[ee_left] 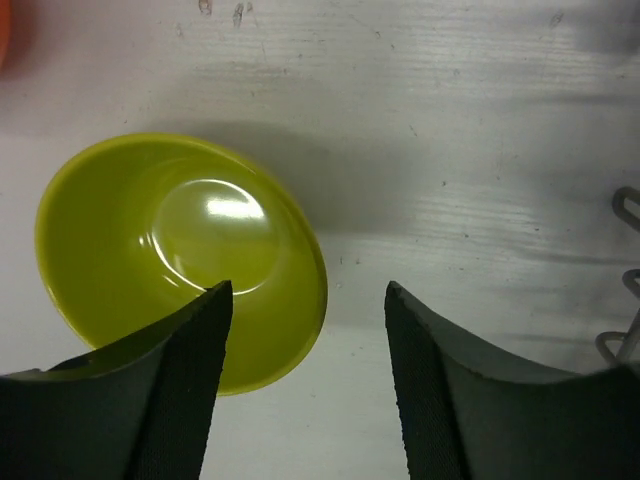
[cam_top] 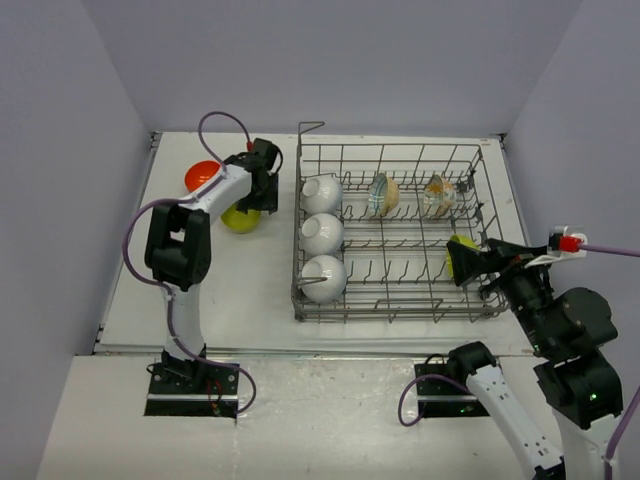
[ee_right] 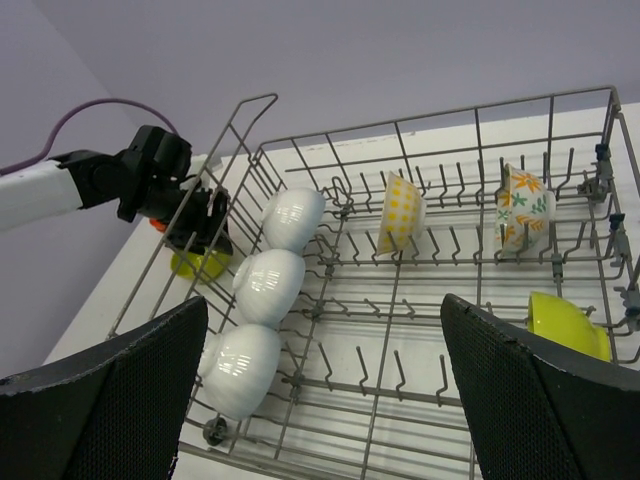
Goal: Unload the bowls from the dish rack
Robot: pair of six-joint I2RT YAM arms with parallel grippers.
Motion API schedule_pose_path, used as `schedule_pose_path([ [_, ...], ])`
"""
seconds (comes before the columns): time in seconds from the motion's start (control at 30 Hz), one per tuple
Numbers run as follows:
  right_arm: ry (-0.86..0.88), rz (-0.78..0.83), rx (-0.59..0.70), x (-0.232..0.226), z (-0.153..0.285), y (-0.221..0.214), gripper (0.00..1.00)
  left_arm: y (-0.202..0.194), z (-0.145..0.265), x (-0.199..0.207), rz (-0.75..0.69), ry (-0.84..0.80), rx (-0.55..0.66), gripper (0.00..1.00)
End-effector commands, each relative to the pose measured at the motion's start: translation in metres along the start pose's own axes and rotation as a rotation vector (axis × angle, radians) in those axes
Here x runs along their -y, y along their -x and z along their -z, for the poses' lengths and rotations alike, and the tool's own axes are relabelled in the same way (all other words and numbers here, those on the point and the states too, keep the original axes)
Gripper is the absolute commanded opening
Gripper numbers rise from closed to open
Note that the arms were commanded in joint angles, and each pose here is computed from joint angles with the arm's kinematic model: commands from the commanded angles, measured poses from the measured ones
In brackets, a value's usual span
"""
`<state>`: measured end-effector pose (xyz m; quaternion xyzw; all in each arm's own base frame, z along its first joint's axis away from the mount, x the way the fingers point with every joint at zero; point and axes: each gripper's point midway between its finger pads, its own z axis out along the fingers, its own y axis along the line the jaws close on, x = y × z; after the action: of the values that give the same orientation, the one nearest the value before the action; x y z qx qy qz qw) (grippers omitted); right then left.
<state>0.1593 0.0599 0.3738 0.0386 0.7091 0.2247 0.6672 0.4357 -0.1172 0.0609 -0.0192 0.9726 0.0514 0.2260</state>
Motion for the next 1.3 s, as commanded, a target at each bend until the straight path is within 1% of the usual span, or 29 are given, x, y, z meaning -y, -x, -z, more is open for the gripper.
schedule_pose_path([
  [0.0, 0.03, 0.01, 0.001, -0.007, -0.005, 0.005, 0.99, 0.035, 0.046, 0.002, 0.026, -0.037, 0.141, 0.66],
  [0.1, 0.019, 0.01, -0.01, -0.005, -0.009, 0.002, 0.99, 0.049, 0.086, 0.001, 0.077, -0.026, 0.245, 0.83],
  [0.13, 0.016, 0.01, -0.013, -0.004, -0.01, 0.002, 0.99, 0.06, 0.12, -0.001, 0.104, -0.044, 0.331, 0.99],
  [0.17, 0.009, 0.009, -0.021, -0.003, -0.013, -0.001, 0.99, 0.069, 0.158, -0.001, 0.14, -0.049, 0.429, 1.0],
  [0.2, 0.008, 0.008, -0.025, -0.003, -0.014, -0.002, 0.99, 0.074, 0.18, -0.001, 0.165, -0.062, 0.484, 1.0],
  [0.23, 0.005, 0.004, -0.029, -0.002, -0.016, -0.004, 0.99, 0.075, 0.204, 0.011, 0.183, -0.085, 0.541, 1.0],
  [0.27, 0.003, 0.004, -0.03, -0.001, -0.016, -0.005, 0.99, 0.077, 0.228, 0.02, 0.187, -0.124, 0.594, 1.0],
  [0.3, 0.002, 0.001, -0.031, -0.001, -0.017, -0.005, 0.99, 0.084, 0.266, 0.028, 0.216, -0.201, 0.682, 1.0],
  [0.33, 0.001, 0.0, -0.024, -0.001, -0.016, -0.004, 0.99, 0.074, 0.293, 0.065, 0.174, -0.327, 0.707, 1.0],
  [0.4, -0.019, -0.003, 0.004, 0.002, -0.013, 0.003, 0.99, 0.069, 0.344, 0.111, 0.16, -0.53, 0.788, 1.0],
  [0.43, -0.023, -0.008, 0.022, 0.001, -0.01, 0.009, 0.99, 0.047, 0.368, 0.152, 0.105, -0.685, 0.767, 1.0],
  [0.5, -0.042, -0.012, 0.053, 0.004, -0.003, 0.017, 0.99, 0.035, 0.388, 0.193, 0.09, -0.849, 0.776, 1.0],
  [0.53, -0.049, -0.02, 0.075, 0.004, 0.002, 0.025, 0.99, 0.02, 0.399, 0.216, 0.077, -0.947, 0.736, 1.0],
  [0.57, -0.062, -0.028, 0.096, 0.005, 0.006, 0.03, 0.99, 0.011, 0.386, 0.234, 0.069, -0.971, 0.691, 1.0],
  [0.6, -0.085, -0.04, 0.131, 0.01, 0.015, 0.036, 0.99, 0.011, 0.392, 0.25, 0.077, -1.037, 0.691, 1.0],
  [0.63, -0.094, -0.051, 0.161, 0.011, 0.021, 0.043, 0.99, -0.006, 0.396, 0.271, 0.054, -1.13, 0.622, 1.0],
  [0.67, -0.095, -0.06, 0.188, 0.012, 0.028, 0.047, 0.99, -0.012, 0.386, 0.295, 0.048, -1.178, 0.583, 1.0],
  [0.7, -0.081, -0.078, 0.238, 0.01, 0.039, 0.054, 0.99, -0.029, 0.392, 0.314, 0.023, -1.276, 0.504, 1.0],
  [0.8, 0.007, -0.094, 0.304, -0.003, 0.061, 0.063, 0.99, -0.043, 0.383, 0.359, 0.029, -1.416, 0.418, 1.0],
  [0.83, 0.026, -0.095, 0.315, -0.005, 0.066, 0.065, 0.99, -0.053, 0.383, 0.371, 0.035, -1.461, 0.356, 1.0],
  [0.87, 0.034, -0.095, 0.318, -0.007, 0.069, 0.066, 0.99, -0.055, 0.369, 0.391, 0.031, -1.455, 0.32, 1.0],
  [0.93, 0.059, -0.096, 0.313, -0.012, 0.075, 0.067, 0.99, -0.065, 0.36, 0.413, 0.027, -1.461, 0.25, 1.0],
  [0.97, 0.067, -0.094, 0.306, -0.013, 0.078, 0.066, 0.99, -0.067, 0.347, 0.428, 0.032, -1.451, 0.228, 1.0],
  [1.03, 0.095, -0.088, 0.279, -0.019, 0.078, 0.062, 0.99, -0.069, 0.333, 0.439, 0.076, -1.427, 0.192, 0.99],
  [1.07, 0.108, -0.084, 0.27, -0.021, 0.078, 0.061, 0.99, -0.075, 0.313, 0.447, 0.085, -1.401, 0.162, 0.98],
  [1.1, 0.113, -0.079, 0.26, -0.022, 0.079, 0.059, 0.99, -0.077, 0.305, 0.451, 0.101, -1.393, 0.145, 0.95],
  [1.13, 0.118, -0.075, 0.256, -0.022, 0.08, 0.057, 0.99, -0.08, 0.292, 0.459, 0.105, -1.383, 0.132, 0.88],
  [1.23, 0.108, -0.066, 0.263, -0.018, 0.081, 0.054, 0.99, -0.088, 0.274, 0.475, 0.094, -1.376, 0.096, 0.87],
  [1.27, 0.104, -0.065, 0.268, -0.017, 0.081, 0.054, 0.99, -0.09, 0.271, 0.478, 0.092, -1.376, 0.09, 0.85],
])
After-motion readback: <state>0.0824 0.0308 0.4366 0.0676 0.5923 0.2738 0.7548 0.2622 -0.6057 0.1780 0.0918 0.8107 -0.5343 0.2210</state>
